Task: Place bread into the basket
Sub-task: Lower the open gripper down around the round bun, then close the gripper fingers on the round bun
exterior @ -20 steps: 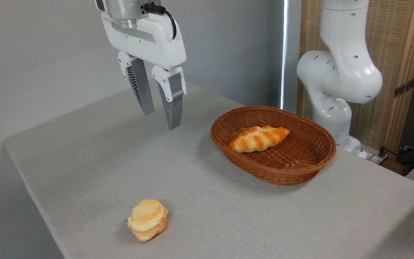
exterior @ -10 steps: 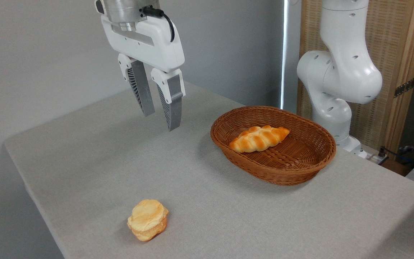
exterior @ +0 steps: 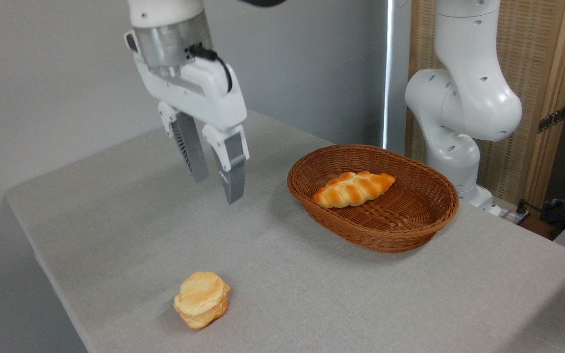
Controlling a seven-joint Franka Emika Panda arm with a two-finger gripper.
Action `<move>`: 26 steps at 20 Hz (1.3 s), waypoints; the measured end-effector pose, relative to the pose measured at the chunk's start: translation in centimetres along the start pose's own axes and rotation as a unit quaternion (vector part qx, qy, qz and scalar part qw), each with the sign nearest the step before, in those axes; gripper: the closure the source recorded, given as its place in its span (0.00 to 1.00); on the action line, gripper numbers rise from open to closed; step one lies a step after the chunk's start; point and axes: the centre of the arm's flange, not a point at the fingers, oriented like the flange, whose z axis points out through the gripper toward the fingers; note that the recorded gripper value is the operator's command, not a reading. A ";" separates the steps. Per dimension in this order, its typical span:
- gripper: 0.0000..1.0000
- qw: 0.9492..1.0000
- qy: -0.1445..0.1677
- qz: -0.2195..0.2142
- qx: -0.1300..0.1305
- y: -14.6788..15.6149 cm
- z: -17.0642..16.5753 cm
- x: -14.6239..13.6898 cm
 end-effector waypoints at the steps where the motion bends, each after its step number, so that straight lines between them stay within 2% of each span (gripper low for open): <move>1: 0.00 1.000 0.001 0.000 0.001 -0.4 0.7 0.4; 5: 0.00 1.000 0.003 -0.001 0.005 -1.6 3.4 1.8; 6: 0.00 1.000 0.004 0.001 0.015 -1.8 3.9 2.0; 8: 0.00 0.998 0.008 0.011 0.053 -2.2 4.8 2.6; 10: 0.00 0.997 0.003 0.024 0.074 -2.0 6.2 3.1; 14: 0.00 0.995 -0.023 0.041 0.087 -1.6 9.1 2.9; 20: 0.00 0.992 0.000 0.057 0.109 -1.4 13.7 3.0; 26: 0.00 0.990 0.009 0.070 0.122 -1.5 15.6 3.7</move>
